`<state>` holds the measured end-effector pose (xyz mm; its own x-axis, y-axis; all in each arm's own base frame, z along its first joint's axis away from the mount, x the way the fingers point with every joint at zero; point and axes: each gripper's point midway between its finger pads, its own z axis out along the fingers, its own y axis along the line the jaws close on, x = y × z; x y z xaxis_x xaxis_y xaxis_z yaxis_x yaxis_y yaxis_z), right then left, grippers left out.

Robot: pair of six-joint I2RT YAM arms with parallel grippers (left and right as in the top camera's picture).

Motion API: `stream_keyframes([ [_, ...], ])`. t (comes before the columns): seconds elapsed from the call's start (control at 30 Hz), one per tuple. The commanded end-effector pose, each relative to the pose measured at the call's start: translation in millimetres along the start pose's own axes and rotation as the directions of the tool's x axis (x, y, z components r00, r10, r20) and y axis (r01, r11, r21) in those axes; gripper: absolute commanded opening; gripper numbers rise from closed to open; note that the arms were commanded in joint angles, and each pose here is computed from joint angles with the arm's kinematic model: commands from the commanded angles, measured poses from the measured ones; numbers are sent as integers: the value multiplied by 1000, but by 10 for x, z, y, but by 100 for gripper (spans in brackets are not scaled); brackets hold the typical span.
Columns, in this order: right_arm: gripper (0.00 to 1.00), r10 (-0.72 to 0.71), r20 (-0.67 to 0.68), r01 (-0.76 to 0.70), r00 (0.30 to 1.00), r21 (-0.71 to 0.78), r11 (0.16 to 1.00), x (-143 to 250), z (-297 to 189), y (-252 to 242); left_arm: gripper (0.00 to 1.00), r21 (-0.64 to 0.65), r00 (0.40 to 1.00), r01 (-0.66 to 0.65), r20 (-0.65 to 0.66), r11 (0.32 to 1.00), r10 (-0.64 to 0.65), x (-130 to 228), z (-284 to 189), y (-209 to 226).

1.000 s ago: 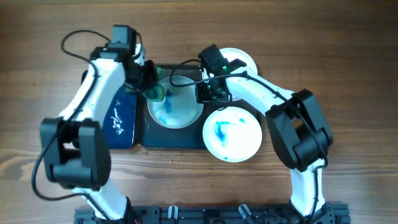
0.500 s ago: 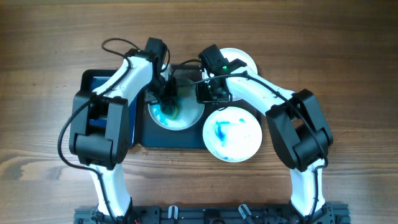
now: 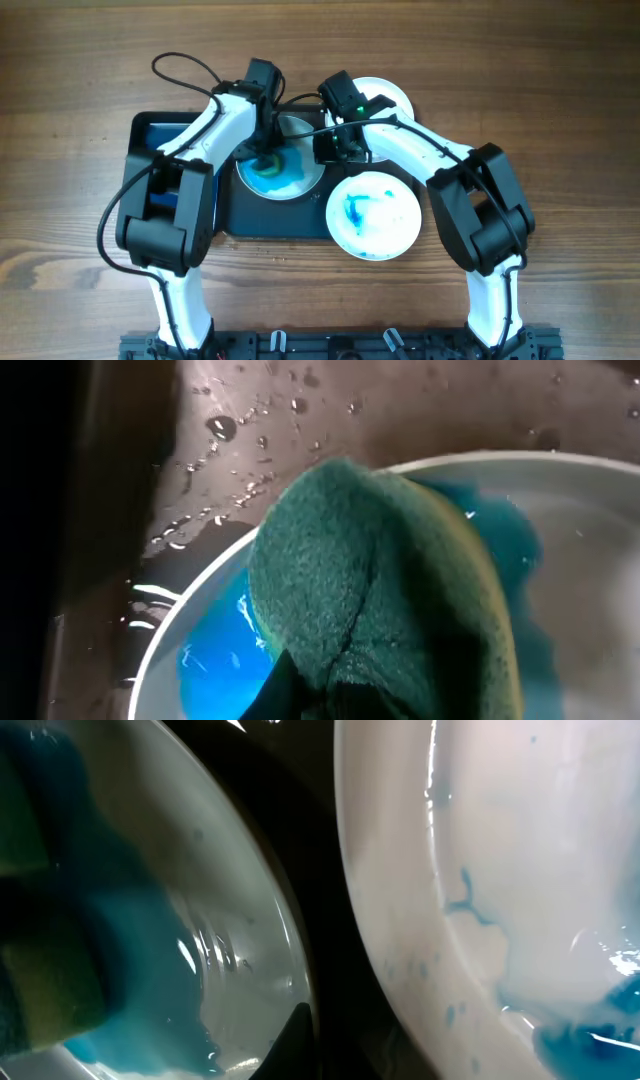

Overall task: Clean dirty plates on tray and stack at the side
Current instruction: 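Scrub the left white plate with the sponge while right gripper holds it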

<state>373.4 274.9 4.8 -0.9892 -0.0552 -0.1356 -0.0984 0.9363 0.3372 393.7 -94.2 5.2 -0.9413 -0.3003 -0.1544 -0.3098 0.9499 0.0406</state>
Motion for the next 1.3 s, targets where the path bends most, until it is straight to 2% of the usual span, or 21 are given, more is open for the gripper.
stream_keyframes([
  [0.0,4,16,-12,-15,1000,49,999,52,6,-139,4,-111,992,-86,-97,990,75,217,256,263],
  [0.07,4,15,-13,-15,1000,46,999,55,7,-133,4,145,920,-288,-232,947,315,589,196,-93],
  [0.1,4,16,-14,-15,1000,46,999,56,7,-133,4,218,893,-327,-248,919,376,681,160,-182],
  [0.17,4,17,-18,-16,1000,43,999,66,7,-129,4,406,829,-383,-245,830,502,864,47,-406],
  [0.23,4,16,-20,-15,1000,41,999,69,7,-125,4,579,792,-393,-182,715,583,953,-95,-663],
  [0.37,4,16,-21,-15,1000,41,999,70,7,-125,4,575,827,-431,-56,695,560,675,-44,-816],
  [0.43,4,15,-21,-14,1000,41,999,71,7,-124,4,482,883,-409,-5,775,469,371,63,-782],
  [0.47,4,15,-21,-14,1000,41,999,72,7,-125,4,380,925,-355,12,854,379,167,148,-660],
  [0.5,4,15,-21,-14,1000,42,999,72,7,-125,4,209,971,-239,38,948,237,-69,239,-392],
  [0.53,4,15,-21,-14,1000,42,999,72,7,-125,4,89,987,-152,65,984,146,-185,271,-177],
  [0.57,4,14,-21,-13,1000,42,999,72,7,-125,4,-89,993,-4,116,996,14,-278,267,171],
  [0.6,4,14,-21,-13,1000,41,999,71,7,-125,4,-213,985,113,156,970,-80,-269,225,435],
  [0.67,4,13,-21,-12,1000,41,999,71,7,-125,4,-240,991,104,103,965,-81,-133,224,488],
  [0.77,4,15,-29,-14,999,30,999,86,11,-103,4,-165,995,35,-84,986,-50,229,243,366],
  [0.8,4,16,-88,-18,996,-28,999,203,103,-8,4,-84,975,-45,-221,995,26,486,215,273],
  [0.83,4,25,-123,-30,992,-42,999,281,199,12,4,-69,965,-67,-257,995,47,562,196,271],
  [0.9,4,45,-166,-60,985,-87,994,342,325,56,4,-31,956,-94,-284,995,81,611,186,228],
  [1.03,4,58,-221,-101,974,-191,976,366,394,132,4,195,919,-185,-314,963,240,694,146,-64],
  [1.1,4,63,-225,-108,972,-190,976,365,407,105,4,357,878,-231,-325,905,352,821,53,-266],
  [1.17,4,61,-223,-105,973,-192,976,359,408,107,4,485,855,-215,-326,847,404,912,-59,-451],
  [1.27,4,58,-218,-101,974,-195,975,349,409,113,4,603,872,-192,-257,774,416,817,-141,-716],
])
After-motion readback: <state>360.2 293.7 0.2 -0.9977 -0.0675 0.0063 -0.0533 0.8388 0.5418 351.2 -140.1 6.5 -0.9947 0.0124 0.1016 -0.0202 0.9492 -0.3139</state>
